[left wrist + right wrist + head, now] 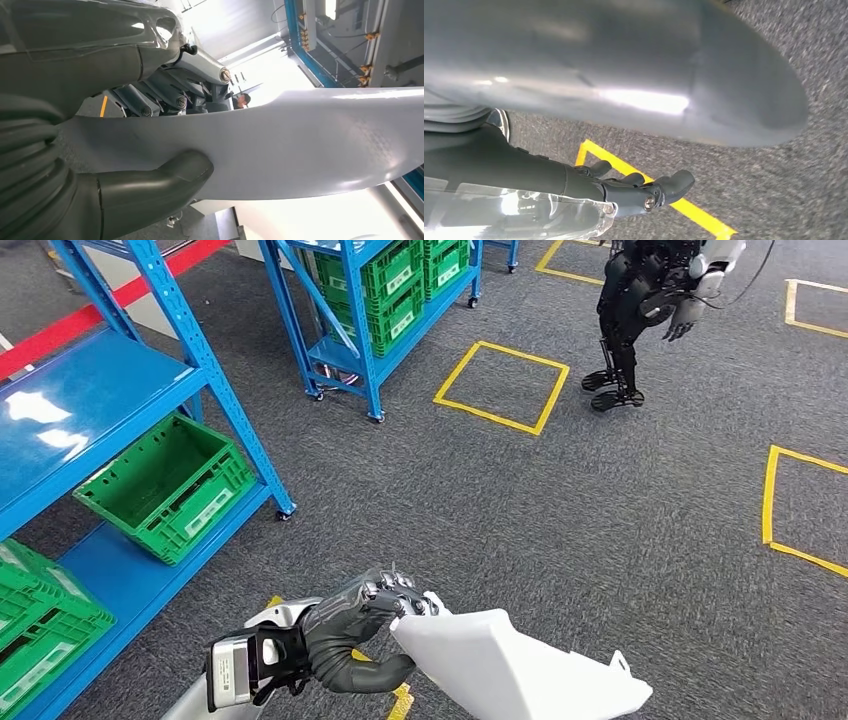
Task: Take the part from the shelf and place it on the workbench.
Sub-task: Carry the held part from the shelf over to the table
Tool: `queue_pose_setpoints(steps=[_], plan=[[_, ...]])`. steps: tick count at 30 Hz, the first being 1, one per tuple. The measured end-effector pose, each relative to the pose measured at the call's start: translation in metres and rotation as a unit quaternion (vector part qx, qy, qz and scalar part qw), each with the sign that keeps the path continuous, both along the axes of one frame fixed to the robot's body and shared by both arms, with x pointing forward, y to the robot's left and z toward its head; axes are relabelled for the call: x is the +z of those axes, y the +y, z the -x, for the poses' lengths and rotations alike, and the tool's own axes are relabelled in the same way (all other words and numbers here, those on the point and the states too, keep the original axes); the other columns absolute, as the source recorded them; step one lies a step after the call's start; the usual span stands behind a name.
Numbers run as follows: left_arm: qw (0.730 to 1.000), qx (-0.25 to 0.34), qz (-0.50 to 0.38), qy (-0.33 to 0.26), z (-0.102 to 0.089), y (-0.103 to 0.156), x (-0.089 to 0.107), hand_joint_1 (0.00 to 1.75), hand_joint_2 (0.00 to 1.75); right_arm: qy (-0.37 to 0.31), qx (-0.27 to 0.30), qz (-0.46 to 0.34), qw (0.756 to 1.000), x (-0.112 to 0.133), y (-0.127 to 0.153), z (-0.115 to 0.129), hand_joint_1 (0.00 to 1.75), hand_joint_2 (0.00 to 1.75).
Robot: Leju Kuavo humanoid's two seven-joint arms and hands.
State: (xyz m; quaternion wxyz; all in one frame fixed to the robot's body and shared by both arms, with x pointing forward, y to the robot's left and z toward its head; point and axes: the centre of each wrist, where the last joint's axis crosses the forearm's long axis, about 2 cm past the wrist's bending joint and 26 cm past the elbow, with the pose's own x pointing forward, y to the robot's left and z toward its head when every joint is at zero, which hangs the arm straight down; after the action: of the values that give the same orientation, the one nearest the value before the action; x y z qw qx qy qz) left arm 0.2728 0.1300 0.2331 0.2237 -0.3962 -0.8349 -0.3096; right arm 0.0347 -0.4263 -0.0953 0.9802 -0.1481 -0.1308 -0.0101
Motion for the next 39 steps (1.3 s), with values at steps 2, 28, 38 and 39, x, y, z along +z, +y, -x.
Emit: queue_pose_setpoints(steps=[2, 28, 38, 39], plan=[[1.000, 0.011, -0.004, 0.002, -0.001, 0.003, -0.001, 1.75, 1.75, 0.000, 0.001, 0.002, 1.000, 0.000, -0.002, 0.000, 0.00, 0.00], [0.998, 0.053, -0.015, 0.008, -0.013, 0.014, -0.007, 1.75, 1.75, 0.030, -0.013, -0.002, 0.999, 0.000, -0.003, 0.006, 0.00, 0.00], [0.999, 0.051, -0.017, 0.006, -0.013, 0.011, -0.005, 1.75, 1.75, 0.026, -0.020, -0.002, 0.999, 0.001, -0.004, 0.004, 0.00, 0.00], [0.999, 0.050, -0.016, 0.006, -0.012, 0.010, -0.005, 1.75, 1.75, 0.026, -0.020, -0.002, 0.999, 0.000, -0.004, 0.005, 0.00, 0.00]])
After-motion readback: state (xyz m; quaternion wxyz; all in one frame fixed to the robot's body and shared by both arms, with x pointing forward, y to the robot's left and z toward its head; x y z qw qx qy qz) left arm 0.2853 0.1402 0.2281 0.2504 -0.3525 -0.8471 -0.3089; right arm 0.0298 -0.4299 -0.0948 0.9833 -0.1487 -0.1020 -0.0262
